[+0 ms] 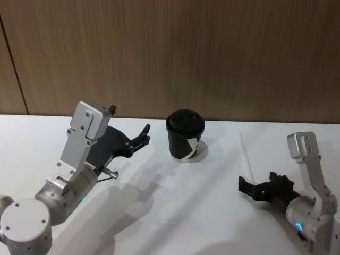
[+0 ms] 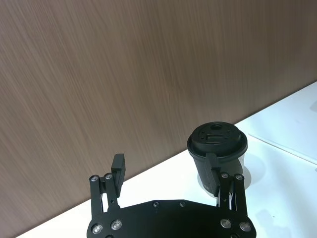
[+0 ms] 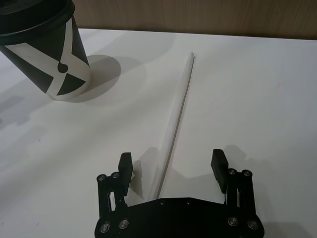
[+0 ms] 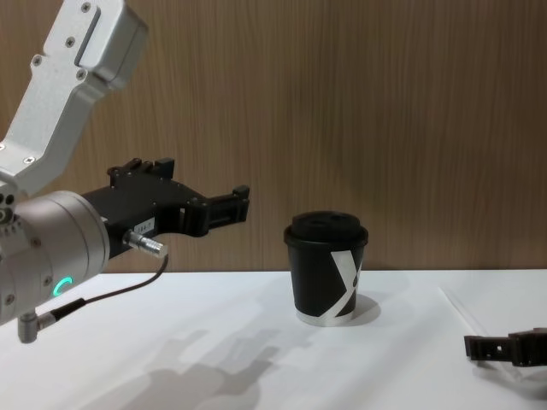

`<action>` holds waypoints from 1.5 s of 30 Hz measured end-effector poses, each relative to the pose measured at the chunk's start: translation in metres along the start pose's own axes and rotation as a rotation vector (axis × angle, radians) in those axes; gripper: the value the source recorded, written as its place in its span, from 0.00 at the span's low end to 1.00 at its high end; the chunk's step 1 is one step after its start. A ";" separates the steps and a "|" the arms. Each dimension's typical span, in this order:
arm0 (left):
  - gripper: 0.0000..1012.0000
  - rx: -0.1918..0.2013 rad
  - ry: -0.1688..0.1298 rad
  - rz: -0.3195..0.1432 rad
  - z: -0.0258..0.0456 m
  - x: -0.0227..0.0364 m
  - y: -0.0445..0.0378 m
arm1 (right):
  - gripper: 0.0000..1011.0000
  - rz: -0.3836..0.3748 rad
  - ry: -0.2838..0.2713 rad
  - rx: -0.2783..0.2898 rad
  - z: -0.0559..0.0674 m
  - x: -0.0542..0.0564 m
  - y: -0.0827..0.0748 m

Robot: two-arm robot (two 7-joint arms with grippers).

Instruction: Pick up the straw with one hand, pass it to the other hand, and insert it into the cup.

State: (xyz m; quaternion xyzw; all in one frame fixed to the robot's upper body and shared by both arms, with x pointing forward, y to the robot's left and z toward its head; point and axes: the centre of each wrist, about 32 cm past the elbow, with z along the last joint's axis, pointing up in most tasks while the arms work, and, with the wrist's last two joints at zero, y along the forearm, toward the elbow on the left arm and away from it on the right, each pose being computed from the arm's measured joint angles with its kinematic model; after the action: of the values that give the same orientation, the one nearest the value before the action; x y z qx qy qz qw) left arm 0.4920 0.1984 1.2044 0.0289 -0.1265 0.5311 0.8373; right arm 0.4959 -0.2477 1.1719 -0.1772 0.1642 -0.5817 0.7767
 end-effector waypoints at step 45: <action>0.99 0.000 0.000 0.000 0.0000 0.0000 0.0000 | 0.94 -0.003 -0.018 -0.003 -0.002 -0.001 0.002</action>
State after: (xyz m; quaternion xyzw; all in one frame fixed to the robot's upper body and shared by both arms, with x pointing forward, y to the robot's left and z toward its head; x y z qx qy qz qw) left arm 0.4920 0.1984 1.2044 0.0289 -0.1264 0.5311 0.8373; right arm 0.4966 -0.2462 1.1696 -0.1840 0.1579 -0.5810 0.7769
